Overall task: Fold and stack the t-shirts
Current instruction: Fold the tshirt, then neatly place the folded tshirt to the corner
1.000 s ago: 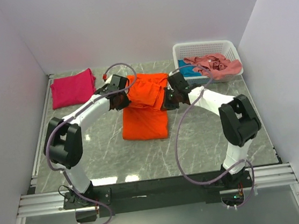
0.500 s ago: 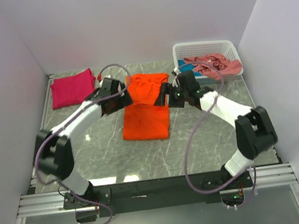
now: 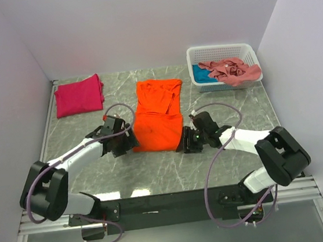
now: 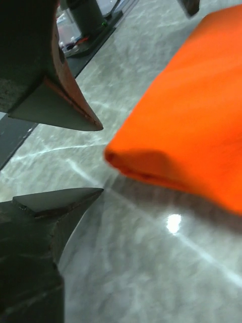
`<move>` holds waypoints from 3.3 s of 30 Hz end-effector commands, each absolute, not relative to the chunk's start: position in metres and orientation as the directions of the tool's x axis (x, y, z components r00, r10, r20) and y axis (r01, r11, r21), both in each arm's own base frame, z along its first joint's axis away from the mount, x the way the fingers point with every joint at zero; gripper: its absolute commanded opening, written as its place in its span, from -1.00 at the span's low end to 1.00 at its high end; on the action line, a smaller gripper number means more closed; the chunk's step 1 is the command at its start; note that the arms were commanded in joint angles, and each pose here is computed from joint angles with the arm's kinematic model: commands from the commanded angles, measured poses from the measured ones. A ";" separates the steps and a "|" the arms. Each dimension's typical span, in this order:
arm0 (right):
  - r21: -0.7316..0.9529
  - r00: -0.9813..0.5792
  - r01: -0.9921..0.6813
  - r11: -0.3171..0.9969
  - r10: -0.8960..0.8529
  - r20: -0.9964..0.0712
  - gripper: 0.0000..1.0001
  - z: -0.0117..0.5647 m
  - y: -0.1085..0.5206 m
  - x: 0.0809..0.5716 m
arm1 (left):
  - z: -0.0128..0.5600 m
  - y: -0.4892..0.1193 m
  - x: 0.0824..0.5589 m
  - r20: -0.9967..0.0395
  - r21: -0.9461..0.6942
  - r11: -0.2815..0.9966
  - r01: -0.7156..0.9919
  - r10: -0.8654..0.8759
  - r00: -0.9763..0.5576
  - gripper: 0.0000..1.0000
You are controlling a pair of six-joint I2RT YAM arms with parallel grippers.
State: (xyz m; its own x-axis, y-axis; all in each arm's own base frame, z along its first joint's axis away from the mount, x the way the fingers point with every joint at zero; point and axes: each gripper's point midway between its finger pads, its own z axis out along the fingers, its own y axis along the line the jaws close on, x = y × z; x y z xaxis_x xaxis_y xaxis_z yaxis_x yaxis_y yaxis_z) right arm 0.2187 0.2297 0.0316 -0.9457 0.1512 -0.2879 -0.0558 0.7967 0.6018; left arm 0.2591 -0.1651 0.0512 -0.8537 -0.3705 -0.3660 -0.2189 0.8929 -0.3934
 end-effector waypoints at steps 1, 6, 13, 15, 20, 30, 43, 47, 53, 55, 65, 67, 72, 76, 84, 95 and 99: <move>0.653 -0.912 -0.095 0.752 0.197 -0.359 0.09 0.048 0.248 0.249 | 0.053 -0.183 0.270 -0.362 -0.468 0.863 -0.190 -0.383 -0.850 0.54; 0.627 -0.918 -0.045 0.777 0.216 -0.333 0.00 0.032 0.246 0.254 | 0.028 -0.179 0.267 -0.321 -0.418 0.879 -0.228 -0.378 -0.868 0.15; 0.611 -0.943 -0.005 0.791 0.200 -0.266 -0.90 0.018 0.242 0.239 | -0.002 -0.172 0.246 -0.256 -0.360 0.895 -0.262 -0.365 -0.895 -0.99; 0.605 -0.949 -0.005 0.797 0.186 -0.253 -1.00 0.016 0.238 0.224 | -0.009 -0.163 0.238 -0.250 -0.332 0.899 -0.285 -0.375 -0.893 -0.99; 0.608 -0.980 -0.007 0.794 0.116 -0.163 -1.00 0.021 0.234 0.153 | -0.001 -0.140 0.176 -0.186 -0.245 0.906 -0.345 -0.393 -0.900 -0.99; 0.639 -0.970 -0.073 0.766 0.094 -0.224 -1.00 0.102 0.217 0.123 | 0.112 -0.179 0.160 -0.248 -0.448 0.860 -0.245 -0.383 -0.890 -0.99; 0.706 -0.837 -0.176 0.686 0.273 -0.474 -1.00 0.202 0.202 0.296 | 0.218 -0.197 0.375 -0.612 -0.469 0.860 -0.201 -0.481 -0.628 -0.99; 0.779 -0.861 -0.141 0.611 0.314 -0.401 -1.00 0.189 0.197 0.333 | 0.205 -0.200 0.416 -0.596 -0.452 0.866 -0.212 -0.471 -0.651 -0.99; 0.827 -0.913 -0.052 0.559 0.309 -0.267 -1.00 0.146 0.189 0.384 | 0.172 -0.200 0.481 -0.590 -0.399 0.878 -0.264 -0.466 -0.659 -0.99; 0.835 -0.905 -0.036 0.549 0.337 -0.260 -1.00 0.145 0.184 0.410 | 0.165 -0.204 0.506 -0.600 -0.403 0.877 -0.263 -0.470 -0.648 -0.99; 0.780 -0.856 -0.051 0.624 0.374 -0.356 0.17 0.160 0.167 0.453 | 0.157 -0.211 0.536 -0.616 -0.386 0.900 -0.203 -0.415 -0.670 0.97; 0.751 -0.841 -0.112 0.650 0.341 -0.421 0.33 0.177 0.173 0.440 | 0.159 -0.208 0.519 -0.615 -0.391 0.904 -0.175 -0.398 -0.681 0.99; 0.671 -0.837 -0.153 0.725 0.267 -0.478 0.36 0.164 0.192 0.401 | 0.143 -0.207 0.488 -0.604 -0.395 0.912 -0.107 -0.346 -0.718 0.99; 0.625 -0.867 -0.141 0.767 0.210 -0.453 0.63 0.138 0.213 0.393 | 0.120 -0.212 0.485 -0.566 -0.380 0.920 -0.093 -0.311 -0.763 0.99; 0.478 -0.901 -0.029 0.878 0.184 -0.392 0.71 0.074 0.200 0.420 | 0.055 -0.222 0.473 -0.420 -0.366 0.922 -0.127 -0.286 -0.861 0.99; 0.463 -0.937 -0.072 0.883 0.099 -0.334 0.70 0.024 0.222 0.428 | 0.041 -0.230 0.454 -0.386 -0.398 0.911 -0.103 -0.269 -0.883 0.95; 0.461 -0.945 -0.068 0.885 0.092 -0.315 0.69 0.018 0.235 0.426 | 0.033 -0.231 0.443 -0.374 -0.400 0.910 -0.105 -0.267 -0.888 0.84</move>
